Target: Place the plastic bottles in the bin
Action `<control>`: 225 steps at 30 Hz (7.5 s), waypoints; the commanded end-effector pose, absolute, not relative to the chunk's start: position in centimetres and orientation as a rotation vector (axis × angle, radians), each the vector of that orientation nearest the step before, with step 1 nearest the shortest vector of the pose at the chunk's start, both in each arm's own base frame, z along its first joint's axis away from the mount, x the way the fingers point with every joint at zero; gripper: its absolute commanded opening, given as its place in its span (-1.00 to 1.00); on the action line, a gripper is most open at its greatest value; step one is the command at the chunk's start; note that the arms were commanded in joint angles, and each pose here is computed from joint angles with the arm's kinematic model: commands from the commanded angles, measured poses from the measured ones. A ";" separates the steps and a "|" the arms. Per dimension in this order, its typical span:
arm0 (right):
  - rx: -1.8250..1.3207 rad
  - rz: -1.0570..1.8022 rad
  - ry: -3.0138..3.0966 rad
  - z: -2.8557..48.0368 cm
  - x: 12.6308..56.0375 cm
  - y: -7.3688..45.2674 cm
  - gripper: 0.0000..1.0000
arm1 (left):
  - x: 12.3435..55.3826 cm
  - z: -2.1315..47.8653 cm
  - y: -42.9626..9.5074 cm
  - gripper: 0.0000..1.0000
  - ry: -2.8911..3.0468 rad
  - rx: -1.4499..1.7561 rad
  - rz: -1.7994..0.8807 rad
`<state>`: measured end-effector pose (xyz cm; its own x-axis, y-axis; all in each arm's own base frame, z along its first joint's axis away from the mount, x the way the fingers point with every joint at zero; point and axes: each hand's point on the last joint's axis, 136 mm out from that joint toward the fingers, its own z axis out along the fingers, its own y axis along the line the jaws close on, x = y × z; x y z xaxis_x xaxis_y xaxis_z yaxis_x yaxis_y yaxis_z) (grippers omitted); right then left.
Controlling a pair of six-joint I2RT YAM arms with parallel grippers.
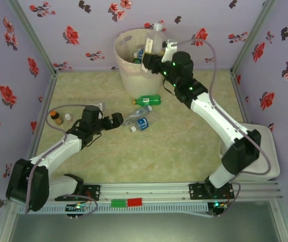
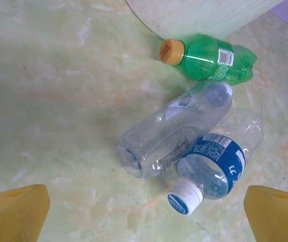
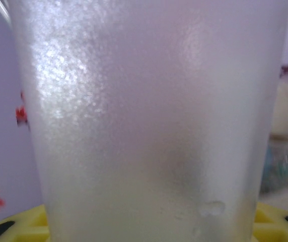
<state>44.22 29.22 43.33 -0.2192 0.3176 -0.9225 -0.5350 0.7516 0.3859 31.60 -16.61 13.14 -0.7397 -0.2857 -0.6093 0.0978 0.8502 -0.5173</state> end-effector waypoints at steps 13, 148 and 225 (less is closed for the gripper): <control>0.029 0.900 1.598 42.6 57.7 33.3 -0.34 | 29.4 12.7 -16.0 0.99 2.325 -0.139 -0.727; 0.457 0.728 2.234 11.4 29.2 15.3 0.99 | 45.0 42.9 -29.0 -0.01 1.790 0.497 -0.479; 0.464 0.851 2.312 9.6 34.6 30.1 0.99 | 40.8 14.4 -19.6 0.99 2.228 0.046 -0.746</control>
